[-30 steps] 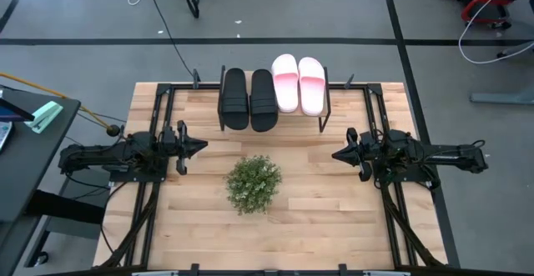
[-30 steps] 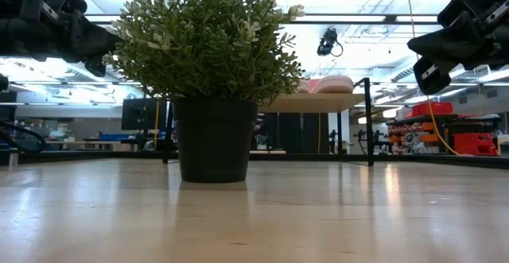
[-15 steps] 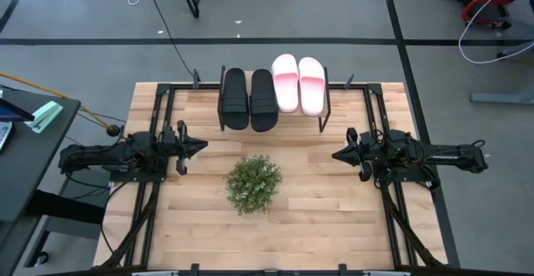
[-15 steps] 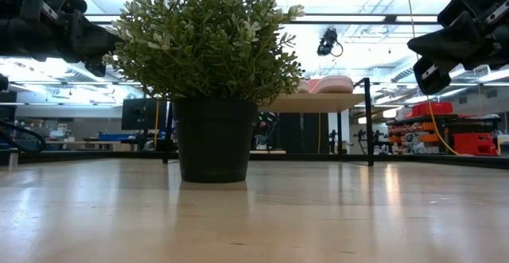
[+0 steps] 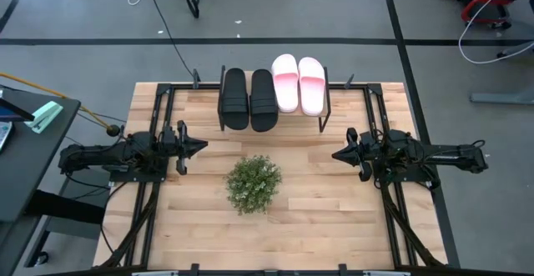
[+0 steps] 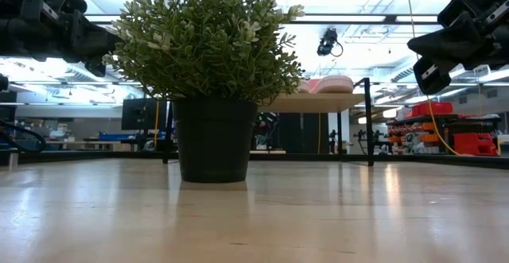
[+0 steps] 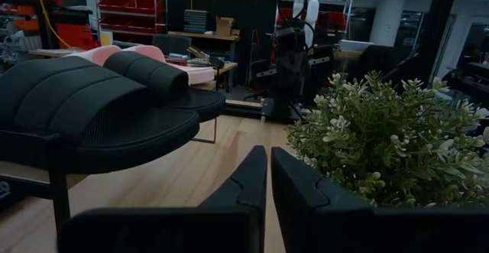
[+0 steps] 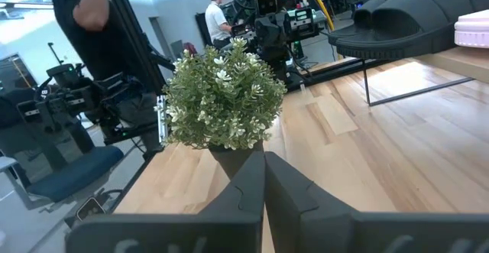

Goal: Pick and place slides into the shelf
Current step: Return to Home Position

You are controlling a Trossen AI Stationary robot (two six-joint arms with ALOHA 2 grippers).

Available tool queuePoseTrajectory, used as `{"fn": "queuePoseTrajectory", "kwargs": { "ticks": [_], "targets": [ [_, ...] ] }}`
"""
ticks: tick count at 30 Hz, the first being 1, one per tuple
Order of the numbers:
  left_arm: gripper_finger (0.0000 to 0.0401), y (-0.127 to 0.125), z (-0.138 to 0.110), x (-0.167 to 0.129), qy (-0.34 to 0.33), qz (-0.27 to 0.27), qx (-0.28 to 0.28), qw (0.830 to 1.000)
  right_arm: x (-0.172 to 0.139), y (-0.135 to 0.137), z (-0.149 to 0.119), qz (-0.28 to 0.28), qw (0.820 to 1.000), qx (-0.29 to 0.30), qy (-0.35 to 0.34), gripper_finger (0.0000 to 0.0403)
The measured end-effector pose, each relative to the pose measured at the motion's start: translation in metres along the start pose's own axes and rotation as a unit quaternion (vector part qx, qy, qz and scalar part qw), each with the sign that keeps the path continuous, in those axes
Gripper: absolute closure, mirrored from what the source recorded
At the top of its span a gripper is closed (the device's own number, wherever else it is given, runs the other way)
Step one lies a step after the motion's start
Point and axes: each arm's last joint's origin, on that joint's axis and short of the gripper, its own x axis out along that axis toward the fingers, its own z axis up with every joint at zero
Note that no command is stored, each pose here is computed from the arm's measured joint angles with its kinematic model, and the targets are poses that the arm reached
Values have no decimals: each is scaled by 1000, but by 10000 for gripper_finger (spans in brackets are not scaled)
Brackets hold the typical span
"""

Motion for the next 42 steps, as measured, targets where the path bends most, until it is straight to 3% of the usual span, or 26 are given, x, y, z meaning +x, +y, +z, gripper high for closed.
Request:
{"fn": "queuePoseTrajectory", "kwargs": {
  "ticks": [10, 42],
  "targets": [
    [362, 0, 0, 0, 0, 0, 0, 1000, 0, 0, 0, 0, 1000, 0, 0, 387],
    [373, 0, 0, 0, 0, 0, 0, 1000, 0, 0, 0, 0, 1000, 0, 0, 389]
  ]
}}
